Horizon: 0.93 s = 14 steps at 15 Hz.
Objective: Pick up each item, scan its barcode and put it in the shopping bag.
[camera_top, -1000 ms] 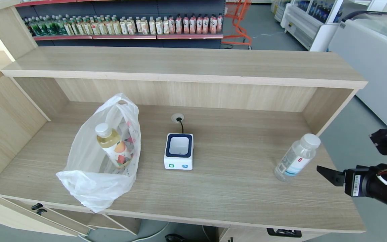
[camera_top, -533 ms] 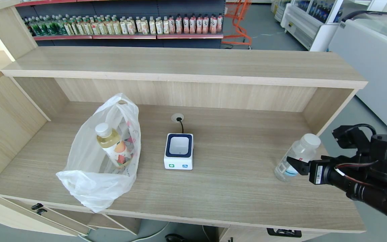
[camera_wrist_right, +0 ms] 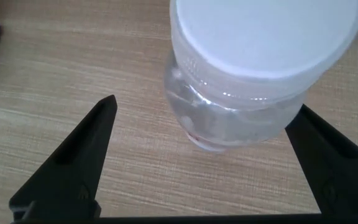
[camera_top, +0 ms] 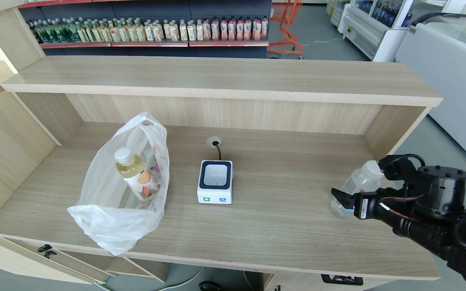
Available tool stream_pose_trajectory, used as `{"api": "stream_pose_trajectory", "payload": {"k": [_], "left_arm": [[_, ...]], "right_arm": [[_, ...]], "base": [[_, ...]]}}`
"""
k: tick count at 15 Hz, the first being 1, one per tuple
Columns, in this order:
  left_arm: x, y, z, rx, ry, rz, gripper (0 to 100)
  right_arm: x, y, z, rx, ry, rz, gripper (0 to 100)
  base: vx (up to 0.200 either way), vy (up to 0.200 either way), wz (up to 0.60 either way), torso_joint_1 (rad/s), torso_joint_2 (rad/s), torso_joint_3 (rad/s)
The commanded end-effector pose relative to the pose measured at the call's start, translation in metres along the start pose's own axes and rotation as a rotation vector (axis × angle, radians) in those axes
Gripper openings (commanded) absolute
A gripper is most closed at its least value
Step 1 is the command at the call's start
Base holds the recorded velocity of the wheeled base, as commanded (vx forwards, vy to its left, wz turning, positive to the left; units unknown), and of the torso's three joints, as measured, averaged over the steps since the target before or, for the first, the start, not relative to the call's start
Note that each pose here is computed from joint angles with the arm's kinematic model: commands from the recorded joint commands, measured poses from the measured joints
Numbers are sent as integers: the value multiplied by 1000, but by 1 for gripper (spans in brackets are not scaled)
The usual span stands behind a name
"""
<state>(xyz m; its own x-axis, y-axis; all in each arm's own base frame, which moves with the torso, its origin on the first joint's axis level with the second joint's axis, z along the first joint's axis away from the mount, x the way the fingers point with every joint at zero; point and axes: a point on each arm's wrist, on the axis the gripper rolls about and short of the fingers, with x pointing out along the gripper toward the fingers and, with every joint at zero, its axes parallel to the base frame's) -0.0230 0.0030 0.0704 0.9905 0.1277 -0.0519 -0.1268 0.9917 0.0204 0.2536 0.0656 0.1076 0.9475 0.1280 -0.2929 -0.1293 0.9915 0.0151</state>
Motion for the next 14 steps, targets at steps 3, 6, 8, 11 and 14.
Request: {"api": "stream_pose_trajectory", "payload": {"k": [3, 6, 8, 11, 14], "left_arm": [[0, 0, 0, 0, 0, 1, 100], [0, 0, 0, 0, 0, 1, 100], [0, 0, 0, 0, 0, 1, 100], [0, 0, 0, 0, 0, 1, 100], [0, 0, 0, 0, 0, 1, 100]], "right_arm": [[15, 4, -9, -4, 5, 20, 100], [23, 7, -12, -4, -14, 46, 100], [25, 9, -12, -4, -21, 51, 100], [32, 10, -13, -40, -63, 56, 100], [34, 11, -13, -40, -79, 58, 100]], "base": [[0, 0, 0, 0, 0, 0], [0, 0, 0, 0, 0, 0], [0, 0, 0, 0, 0, 0], [0, 0, 0, 0, 0, 0], [0, 0, 0, 0, 0, 0]]}}
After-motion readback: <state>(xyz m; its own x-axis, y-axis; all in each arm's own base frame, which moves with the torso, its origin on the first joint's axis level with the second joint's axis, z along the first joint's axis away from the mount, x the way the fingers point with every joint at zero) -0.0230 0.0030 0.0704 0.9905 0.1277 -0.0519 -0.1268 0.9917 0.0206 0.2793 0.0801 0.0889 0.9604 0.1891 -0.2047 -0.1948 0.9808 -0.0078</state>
